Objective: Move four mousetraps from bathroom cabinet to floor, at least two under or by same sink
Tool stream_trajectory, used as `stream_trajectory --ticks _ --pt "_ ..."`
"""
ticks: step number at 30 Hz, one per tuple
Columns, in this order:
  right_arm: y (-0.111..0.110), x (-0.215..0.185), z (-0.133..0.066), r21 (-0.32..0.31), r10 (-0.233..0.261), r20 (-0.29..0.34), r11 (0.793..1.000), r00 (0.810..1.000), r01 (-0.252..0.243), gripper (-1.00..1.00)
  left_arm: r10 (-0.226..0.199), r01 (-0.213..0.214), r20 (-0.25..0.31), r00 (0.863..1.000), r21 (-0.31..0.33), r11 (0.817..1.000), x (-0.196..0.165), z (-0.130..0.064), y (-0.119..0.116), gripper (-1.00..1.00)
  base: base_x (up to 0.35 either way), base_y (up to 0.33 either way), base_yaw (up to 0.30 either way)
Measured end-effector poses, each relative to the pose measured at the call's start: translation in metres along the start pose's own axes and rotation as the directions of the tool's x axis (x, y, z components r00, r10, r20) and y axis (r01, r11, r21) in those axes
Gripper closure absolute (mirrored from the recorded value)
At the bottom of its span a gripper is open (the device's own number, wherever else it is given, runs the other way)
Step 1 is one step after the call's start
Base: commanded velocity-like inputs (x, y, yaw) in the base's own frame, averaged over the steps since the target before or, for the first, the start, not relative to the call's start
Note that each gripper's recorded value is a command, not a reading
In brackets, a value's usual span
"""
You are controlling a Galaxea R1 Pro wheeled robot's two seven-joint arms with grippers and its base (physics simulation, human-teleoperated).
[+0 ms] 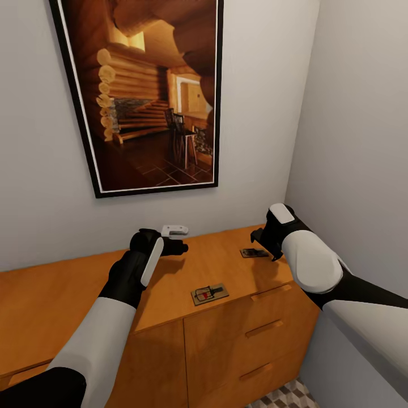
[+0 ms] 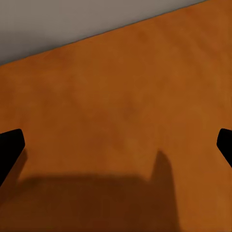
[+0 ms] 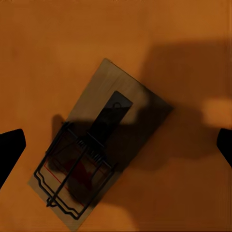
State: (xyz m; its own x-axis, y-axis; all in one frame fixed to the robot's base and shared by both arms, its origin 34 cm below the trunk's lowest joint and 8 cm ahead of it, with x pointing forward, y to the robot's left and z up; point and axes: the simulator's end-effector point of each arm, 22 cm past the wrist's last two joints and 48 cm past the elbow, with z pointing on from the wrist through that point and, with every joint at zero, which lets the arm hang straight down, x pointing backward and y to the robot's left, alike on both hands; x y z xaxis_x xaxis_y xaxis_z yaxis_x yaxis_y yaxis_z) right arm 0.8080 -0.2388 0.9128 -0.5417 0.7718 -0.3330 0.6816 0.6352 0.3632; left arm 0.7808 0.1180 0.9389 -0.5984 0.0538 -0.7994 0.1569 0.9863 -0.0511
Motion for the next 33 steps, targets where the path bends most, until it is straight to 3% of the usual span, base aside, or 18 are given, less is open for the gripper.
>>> stream_trajectory --ticks 16,33 --pt "-0.018 -0.007 0.003 0.12 -0.135 0.082 0.985 0.987 0.125 -1.0 0.0 0.0 -0.01 1.0 0.0 1.0 0.003 0.002 0.0 -1.0 0.0 0.0 0.0" --pt "-0.016 -0.009 -0.002 0.131 -0.156 0.089 0.981 0.984 0.144 -1.0 0.0 0.0 -0.017 1.0 -0.002 1.0 0.006 0.004 0.001 -1.0 0.0 0.0 0.0"
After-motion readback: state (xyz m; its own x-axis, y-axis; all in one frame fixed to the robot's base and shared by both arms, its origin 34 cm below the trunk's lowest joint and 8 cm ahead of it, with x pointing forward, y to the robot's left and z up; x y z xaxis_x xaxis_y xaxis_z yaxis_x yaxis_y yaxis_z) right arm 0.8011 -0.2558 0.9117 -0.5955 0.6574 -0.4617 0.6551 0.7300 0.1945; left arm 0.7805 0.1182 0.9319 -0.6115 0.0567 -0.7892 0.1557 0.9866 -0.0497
